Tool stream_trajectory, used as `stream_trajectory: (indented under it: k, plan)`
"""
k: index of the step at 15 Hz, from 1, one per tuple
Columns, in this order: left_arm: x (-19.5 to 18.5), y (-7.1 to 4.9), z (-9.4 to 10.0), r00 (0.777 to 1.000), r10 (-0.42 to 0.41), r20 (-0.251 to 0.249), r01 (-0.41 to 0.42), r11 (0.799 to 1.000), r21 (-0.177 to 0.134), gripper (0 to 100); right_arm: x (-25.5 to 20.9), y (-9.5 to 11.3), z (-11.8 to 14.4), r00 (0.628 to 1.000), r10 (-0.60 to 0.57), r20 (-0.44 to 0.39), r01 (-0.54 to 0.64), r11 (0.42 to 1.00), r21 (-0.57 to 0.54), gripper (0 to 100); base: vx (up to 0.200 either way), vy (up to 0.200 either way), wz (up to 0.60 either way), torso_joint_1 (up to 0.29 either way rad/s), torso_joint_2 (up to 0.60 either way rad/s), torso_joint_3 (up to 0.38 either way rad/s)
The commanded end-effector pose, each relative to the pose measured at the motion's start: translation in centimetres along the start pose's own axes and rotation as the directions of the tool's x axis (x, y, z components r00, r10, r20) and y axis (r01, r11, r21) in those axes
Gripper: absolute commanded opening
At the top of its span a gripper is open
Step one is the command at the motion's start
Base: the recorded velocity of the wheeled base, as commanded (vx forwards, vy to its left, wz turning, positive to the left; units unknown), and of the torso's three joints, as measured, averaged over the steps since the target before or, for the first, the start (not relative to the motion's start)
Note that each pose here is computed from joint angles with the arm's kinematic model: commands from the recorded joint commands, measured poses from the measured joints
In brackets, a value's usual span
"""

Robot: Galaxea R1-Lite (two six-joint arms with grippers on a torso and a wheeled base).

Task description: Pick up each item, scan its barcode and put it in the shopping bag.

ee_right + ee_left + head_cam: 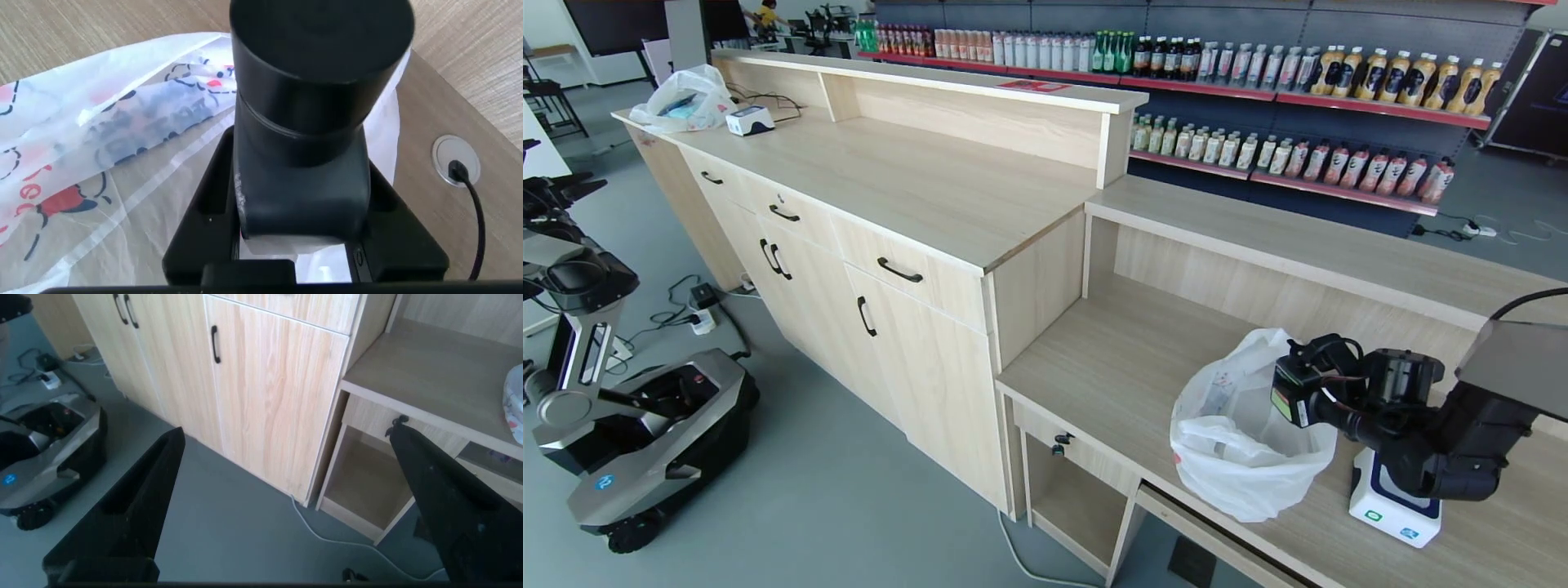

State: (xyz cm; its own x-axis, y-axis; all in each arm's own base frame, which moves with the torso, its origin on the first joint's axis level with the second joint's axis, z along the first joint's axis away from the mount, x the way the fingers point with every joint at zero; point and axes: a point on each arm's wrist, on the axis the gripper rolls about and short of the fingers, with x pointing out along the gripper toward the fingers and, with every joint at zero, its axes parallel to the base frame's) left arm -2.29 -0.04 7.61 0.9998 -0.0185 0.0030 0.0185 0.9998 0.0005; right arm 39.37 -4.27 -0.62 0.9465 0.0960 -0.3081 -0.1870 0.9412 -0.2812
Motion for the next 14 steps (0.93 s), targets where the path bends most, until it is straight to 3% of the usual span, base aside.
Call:
stream_trajectory:
  k: [1, 12, 13, 14]
  plan:
    - [0.0, 0.0, 0.0, 1.0, 0.0, 0.0, 0.0, 1.0, 0.0, 100, 0.8, 0.3, -1.5, 1.0, 0.008, -0.029, -0.008, 1.0, 0.007, 0, 0.0, 0.0, 0.0, 0.0, 0.0, 0.0]
    - [0.0, 0.0, 0.0, 1.0, 0.0, 0.0, 0.0, 1.0, 0.0, 100, 2.9, 0.6, -3.4, 0.999, 0.02, -0.042, -0.019, 1.0, 0.023, 0, 0.0, 0.0, 0.0, 0.0, 0.0, 0.0]
    - [0.0, 0.0, 0.0, 1.0, -0.001, 0.0, 0.001, 1.0, 0.0, 100, 2.9, 0.5, -3.5, 0.999, 0.017, -0.043, -0.016, 0.999, 0.028, 100, 0.0, 0.0, 0.0, 0.0, 0.0, 0.0]
    - [0.0, 0.0, 0.0, 1.0, 0.0, 0.0, 0.0, 1.0, 0.0, 100, 2.9, 0.5, -3.5, 0.999, 0.018, -0.041, -0.016, 0.999, 0.052, 100, 0.0, 0.0, 0.0, 0.0, 0.0, 0.0]
